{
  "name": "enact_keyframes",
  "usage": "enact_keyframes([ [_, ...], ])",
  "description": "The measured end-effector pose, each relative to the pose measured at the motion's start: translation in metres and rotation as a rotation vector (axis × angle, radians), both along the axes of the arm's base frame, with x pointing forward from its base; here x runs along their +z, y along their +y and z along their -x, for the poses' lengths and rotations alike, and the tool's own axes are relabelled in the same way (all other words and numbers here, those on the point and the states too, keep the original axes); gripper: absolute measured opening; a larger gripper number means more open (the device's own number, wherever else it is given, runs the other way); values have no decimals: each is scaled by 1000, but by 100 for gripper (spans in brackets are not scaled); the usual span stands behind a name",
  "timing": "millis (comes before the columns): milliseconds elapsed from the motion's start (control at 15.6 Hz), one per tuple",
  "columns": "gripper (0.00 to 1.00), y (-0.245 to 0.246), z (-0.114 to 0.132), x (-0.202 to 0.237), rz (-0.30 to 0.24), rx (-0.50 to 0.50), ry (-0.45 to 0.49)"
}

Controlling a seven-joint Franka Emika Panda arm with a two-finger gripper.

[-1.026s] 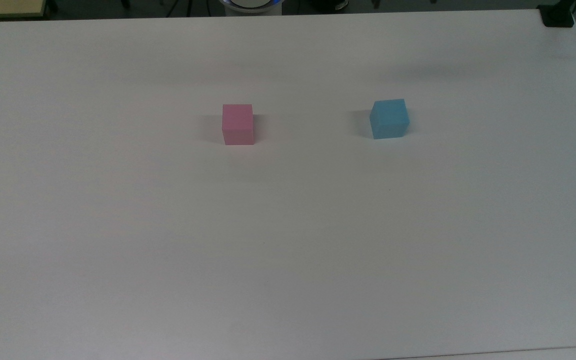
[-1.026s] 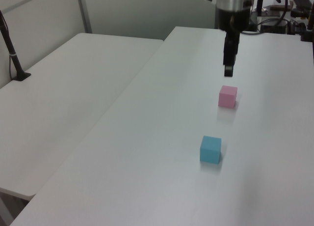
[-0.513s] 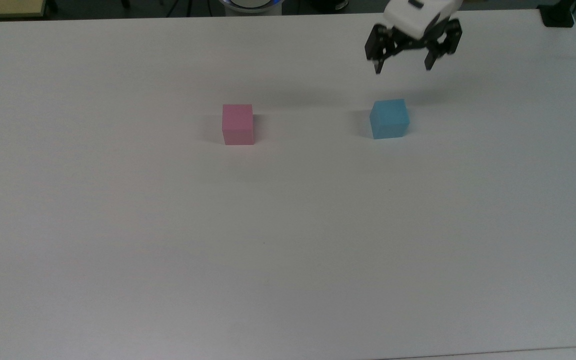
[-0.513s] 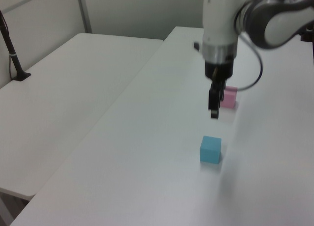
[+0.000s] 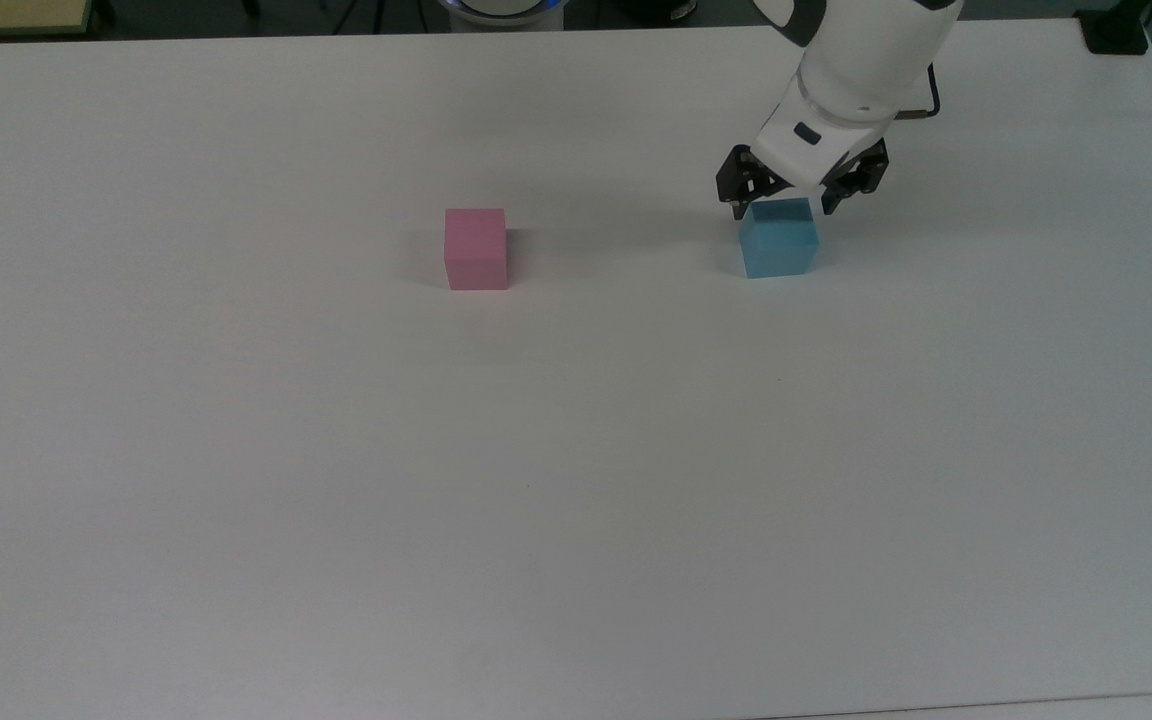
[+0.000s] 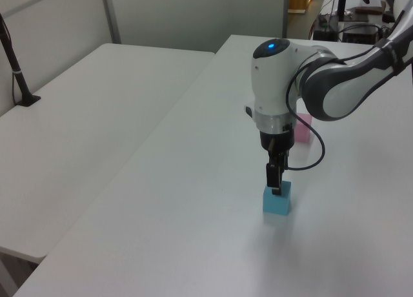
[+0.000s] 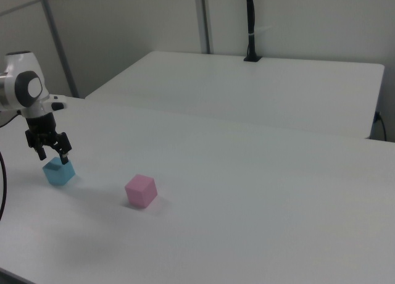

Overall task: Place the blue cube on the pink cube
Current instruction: 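Lower the open gripper over the light-blue cube, then close the gripper on the light-blue cube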

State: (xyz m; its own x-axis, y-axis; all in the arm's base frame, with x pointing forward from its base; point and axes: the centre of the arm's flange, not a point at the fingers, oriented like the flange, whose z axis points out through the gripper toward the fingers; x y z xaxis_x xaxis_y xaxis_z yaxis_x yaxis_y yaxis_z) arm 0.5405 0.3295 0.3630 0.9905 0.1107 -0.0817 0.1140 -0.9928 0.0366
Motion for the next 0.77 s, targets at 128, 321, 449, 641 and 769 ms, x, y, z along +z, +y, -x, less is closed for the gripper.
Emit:
enact_keyframes([
  [128,100,1,-1,-8,0,1,1],
  [321,100,8,-2,-22,-8,9,-5],
  [449,100,11,-3,-31,-12,12,-8],
  [641,92,12,-3,-36,-9,16,-9],
  [769,69,12,-3,-36,-8,18,-10],
])
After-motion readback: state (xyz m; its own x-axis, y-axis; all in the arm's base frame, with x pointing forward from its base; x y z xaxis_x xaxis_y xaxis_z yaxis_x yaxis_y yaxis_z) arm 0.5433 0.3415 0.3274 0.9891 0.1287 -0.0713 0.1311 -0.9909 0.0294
